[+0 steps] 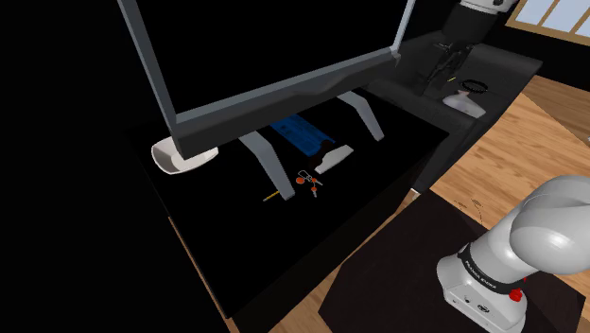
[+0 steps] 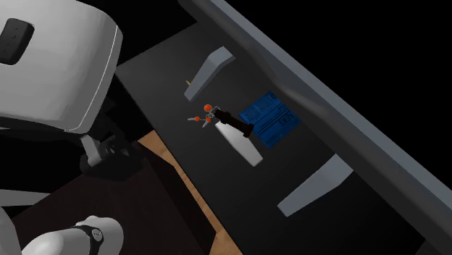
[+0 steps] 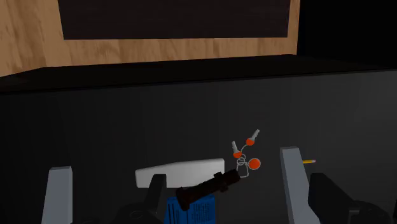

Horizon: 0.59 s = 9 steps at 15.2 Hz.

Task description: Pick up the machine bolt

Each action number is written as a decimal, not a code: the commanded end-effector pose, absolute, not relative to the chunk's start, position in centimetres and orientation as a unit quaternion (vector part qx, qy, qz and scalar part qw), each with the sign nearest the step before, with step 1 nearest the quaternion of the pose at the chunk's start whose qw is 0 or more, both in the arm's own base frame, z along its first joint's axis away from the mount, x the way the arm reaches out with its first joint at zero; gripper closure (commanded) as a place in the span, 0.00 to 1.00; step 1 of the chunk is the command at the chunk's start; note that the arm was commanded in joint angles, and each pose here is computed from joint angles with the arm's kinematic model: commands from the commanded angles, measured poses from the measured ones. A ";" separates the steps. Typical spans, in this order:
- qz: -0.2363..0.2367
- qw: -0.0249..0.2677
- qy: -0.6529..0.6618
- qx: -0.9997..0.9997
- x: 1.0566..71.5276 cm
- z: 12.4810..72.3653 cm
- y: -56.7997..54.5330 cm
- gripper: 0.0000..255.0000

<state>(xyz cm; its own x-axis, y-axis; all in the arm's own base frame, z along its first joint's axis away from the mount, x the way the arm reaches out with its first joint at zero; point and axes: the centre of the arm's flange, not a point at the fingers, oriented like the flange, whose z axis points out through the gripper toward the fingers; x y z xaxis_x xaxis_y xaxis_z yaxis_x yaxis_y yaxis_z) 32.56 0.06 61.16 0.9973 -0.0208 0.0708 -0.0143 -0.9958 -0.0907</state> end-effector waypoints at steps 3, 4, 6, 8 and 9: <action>-0.034 0.041 0.031 -0.998 33.9 59.2 1.3 0.00; -0.033 0.038 0.041 -0.998 34.7 58.2 1.8 0.00; -0.032 0.034 0.063 -0.997 36.1 56.1 2.9 0.00; -0.030 0.029 0.085 -0.996 37.6 54.1 3.9 0.00; -0.029 0.027 0.096 -0.995 38.3 53.1 4.4 0.00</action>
<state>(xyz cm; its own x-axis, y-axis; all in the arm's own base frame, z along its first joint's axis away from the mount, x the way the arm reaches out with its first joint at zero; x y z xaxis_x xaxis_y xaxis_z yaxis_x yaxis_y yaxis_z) 37.46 3.80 54.29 0.9842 -0.1686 0.0534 -0.1653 -0.9843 -0.0620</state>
